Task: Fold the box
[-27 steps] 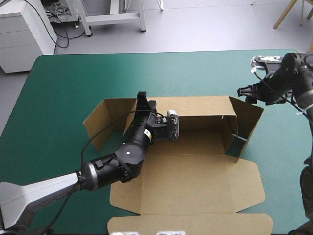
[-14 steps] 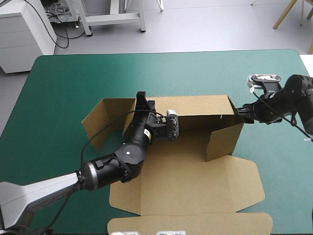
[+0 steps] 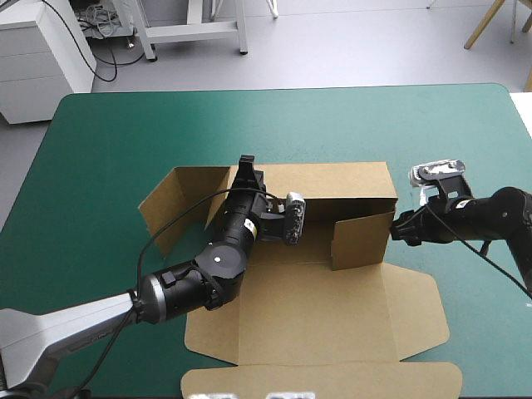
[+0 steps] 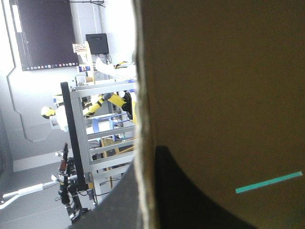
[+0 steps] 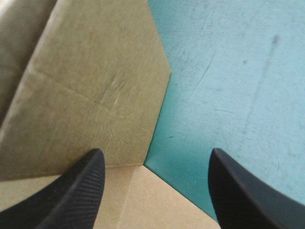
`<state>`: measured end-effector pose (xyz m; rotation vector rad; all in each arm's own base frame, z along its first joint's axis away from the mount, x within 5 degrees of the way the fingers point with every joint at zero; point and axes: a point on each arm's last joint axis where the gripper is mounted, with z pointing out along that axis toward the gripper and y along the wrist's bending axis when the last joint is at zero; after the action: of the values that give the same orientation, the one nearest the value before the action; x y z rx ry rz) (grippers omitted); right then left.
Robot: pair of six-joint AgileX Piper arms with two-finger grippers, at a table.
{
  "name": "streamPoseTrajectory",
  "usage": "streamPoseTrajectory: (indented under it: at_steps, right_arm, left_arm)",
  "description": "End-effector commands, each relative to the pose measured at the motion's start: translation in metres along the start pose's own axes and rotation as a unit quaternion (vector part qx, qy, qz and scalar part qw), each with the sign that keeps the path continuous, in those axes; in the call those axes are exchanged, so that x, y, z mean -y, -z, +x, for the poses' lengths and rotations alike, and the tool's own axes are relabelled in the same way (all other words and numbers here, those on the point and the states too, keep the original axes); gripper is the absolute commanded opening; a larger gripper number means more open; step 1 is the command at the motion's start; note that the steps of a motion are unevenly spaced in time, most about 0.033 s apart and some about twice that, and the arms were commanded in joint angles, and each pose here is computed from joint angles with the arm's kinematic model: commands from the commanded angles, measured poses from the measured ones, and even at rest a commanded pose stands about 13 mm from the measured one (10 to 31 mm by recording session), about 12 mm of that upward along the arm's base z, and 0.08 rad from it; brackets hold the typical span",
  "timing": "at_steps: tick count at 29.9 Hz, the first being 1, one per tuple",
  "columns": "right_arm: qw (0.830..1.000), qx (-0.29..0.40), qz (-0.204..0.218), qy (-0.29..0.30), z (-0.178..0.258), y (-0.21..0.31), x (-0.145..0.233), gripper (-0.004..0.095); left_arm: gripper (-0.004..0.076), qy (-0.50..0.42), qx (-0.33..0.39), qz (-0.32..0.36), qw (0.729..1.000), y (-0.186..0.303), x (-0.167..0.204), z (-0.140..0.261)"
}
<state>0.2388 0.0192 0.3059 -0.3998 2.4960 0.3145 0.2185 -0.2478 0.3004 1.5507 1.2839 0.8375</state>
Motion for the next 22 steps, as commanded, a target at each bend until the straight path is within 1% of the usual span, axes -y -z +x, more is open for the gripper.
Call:
streamPoseTrajectory:
  at_steps: [1, 4, 7, 10, 15, 19, 22]
  right_arm:
    - [0.998, 0.05, -0.016, 0.042, -0.004, 0.011, -0.009, 0.0576]
    - [0.996, 0.047, -0.019, 0.067, -0.002, 0.013, -0.011, 0.0576]
    - [0.993, 0.04, -0.023, 0.105, -0.001, 0.014, -0.012, 0.0576]
    - [0.991, 0.028, -0.034, 0.128, 0.002, 0.014, -0.014, 0.0576]
    - [0.988, 0.033, -0.033, 0.149, 0.001, 0.014, -0.014, 0.0576]
    - [0.988, 0.052, -0.021, 0.146, -0.003, 0.015, -0.012, 0.0576]
    - [0.986, 0.081, -0.035, 0.14, -0.006, 0.013, -0.015, 0.0576]
  left_arm:
    - [-0.001, -0.022, -0.003, -0.022, 1.0, 0.009, -0.015, 0.004]
    - [-0.001, -0.031, -0.005, -0.021, 0.999, 0.009, -0.015, 0.004]
    - [-0.001, -0.037, -0.006, -0.019, 0.999, 0.008, -0.014, 0.004]
    - [-0.001, -0.067, -0.009, -0.013, 0.998, 0.005, -0.01, 0.002]
    - [-0.001, -0.079, -0.011, -0.005, 0.997, 0.0, -0.004, 0.0]
    - [-0.001, -0.079, -0.012, -0.004, 0.997, -0.001, -0.003, -0.001]
    - [-0.001, -0.079, -0.012, -0.004, 0.997, -0.001, -0.003, -0.001]
